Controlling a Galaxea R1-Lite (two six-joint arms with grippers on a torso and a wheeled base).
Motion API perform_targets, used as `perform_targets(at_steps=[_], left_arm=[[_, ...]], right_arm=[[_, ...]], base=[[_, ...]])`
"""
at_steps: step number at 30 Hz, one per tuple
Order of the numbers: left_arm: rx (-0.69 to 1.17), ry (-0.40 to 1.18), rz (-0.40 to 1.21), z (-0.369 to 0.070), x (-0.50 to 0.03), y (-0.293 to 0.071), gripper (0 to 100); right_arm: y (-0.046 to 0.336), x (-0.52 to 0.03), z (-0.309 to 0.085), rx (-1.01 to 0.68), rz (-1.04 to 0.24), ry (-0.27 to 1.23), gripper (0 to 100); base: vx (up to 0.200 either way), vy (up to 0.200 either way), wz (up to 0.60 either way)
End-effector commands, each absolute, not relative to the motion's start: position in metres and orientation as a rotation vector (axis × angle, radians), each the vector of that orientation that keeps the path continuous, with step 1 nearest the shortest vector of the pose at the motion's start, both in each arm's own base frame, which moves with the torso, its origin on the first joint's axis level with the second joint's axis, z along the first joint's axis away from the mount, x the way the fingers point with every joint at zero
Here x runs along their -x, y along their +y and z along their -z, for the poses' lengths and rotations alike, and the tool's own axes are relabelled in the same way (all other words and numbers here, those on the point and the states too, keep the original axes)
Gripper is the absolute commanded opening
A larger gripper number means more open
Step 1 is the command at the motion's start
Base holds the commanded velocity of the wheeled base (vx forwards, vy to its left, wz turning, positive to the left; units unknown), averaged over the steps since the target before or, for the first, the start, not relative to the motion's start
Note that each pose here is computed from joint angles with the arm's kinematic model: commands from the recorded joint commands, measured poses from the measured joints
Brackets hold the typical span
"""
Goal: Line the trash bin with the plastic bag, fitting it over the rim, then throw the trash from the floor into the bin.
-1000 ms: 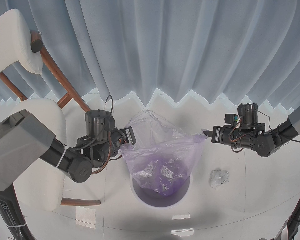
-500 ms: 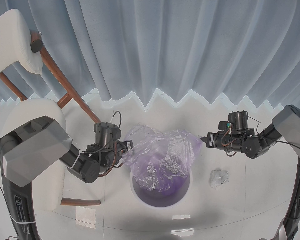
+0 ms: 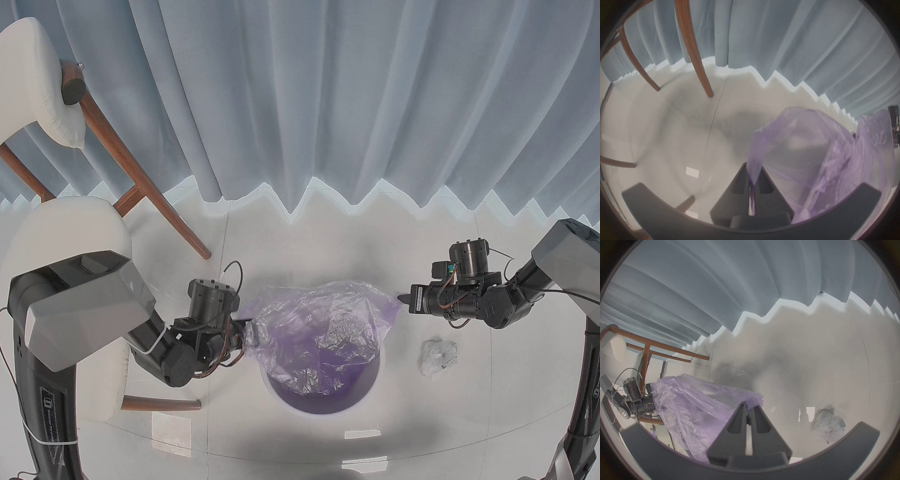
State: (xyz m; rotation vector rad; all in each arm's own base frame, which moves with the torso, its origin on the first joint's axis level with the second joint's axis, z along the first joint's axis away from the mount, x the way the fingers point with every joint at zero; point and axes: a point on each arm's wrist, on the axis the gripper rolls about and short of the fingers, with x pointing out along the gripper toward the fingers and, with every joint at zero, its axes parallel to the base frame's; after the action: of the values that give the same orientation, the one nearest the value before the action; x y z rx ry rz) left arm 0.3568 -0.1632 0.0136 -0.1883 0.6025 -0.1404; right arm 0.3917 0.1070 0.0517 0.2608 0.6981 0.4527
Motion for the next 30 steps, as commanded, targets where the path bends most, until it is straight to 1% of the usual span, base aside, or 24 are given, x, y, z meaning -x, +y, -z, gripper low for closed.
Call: perform_targets(at_steps=[1, 5, 9, 12, 16, 19, 21, 23, 25, 26, 29, 30], left_arm=[[0.150, 0.661, 0.147, -0.001, -0.332, -0.167, 0], [0.146, 0.658, 0.154, 0.008, -0.320, -0.165, 0], [0.157, 0.649, 0.158, 0.020, -0.316, -0.164, 0], [0.160, 0.645, 0.160, 0.027, -0.312, -0.162, 0], [0.142, 0.663, 0.184, 0.035, -0.291, -0.161, 0], [0.157, 0.617, 0.195, 0.036, -0.286, -0.160, 0], [0.176, 0.560, 0.210, 0.032, -0.284, -0.160, 0], [0.188, 0.519, 0.212, 0.029, -0.283, -0.159, 0], [0.183, 0.525, 0.209, 0.031, -0.278, -0.156, 0], [0.181, 0.528, 0.211, 0.031, -0.277, -0.156, 100], [0.182, 0.547, 0.209, 0.031, -0.264, -0.148, 100], [0.199, 0.521, 0.210, 0.029, -0.261, -0.145, 100]], right_arm=[[0.103, -0.380, -0.040, -0.259, -0.444, 0.740, 0], [0.098, -0.371, -0.028, -0.261, -0.439, 0.736, 0], [0.099, -0.367, -0.024, -0.264, -0.449, 0.699, 0], [0.098, -0.362, -0.019, -0.260, -0.450, 0.705, 0], [0.094, -0.353, -0.014, -0.266, -0.446, 0.695, 0], [0.094, -0.354, -0.018, -0.278, -0.452, 0.639, 0], [0.094, -0.354, -0.020, -0.290, -0.452, 0.607, 0], [0.093, -0.351, -0.020, -0.298, -0.449, 0.599, 0], [0.092, -0.344, -0.017, -0.295, -0.448, 0.617, 0], [0.092, -0.344, -0.017, -0.295, -0.448, 0.619, 100], [0.090, -0.335, -0.017, -0.296, -0.447, 0.622, 100], [0.089, -0.333, -0.024, -0.313, -0.447, 0.594, 100]], base=[[0.000, 0.000, 0.00], [0.000, 0.000, 0.00], [0.000, 0.000, 0.00], [0.000, 0.000, 0.00], [0.000, 0.000, 0.00], [0.000, 0.000, 0.00], [0.000, 0.000, 0.00], [0.000, 0.000, 0.00], [0.000, 0.000, 0.00], [0.000, 0.000, 0.00], [0.000, 0.000, 0.00], [0.000, 0.000, 0.00]])
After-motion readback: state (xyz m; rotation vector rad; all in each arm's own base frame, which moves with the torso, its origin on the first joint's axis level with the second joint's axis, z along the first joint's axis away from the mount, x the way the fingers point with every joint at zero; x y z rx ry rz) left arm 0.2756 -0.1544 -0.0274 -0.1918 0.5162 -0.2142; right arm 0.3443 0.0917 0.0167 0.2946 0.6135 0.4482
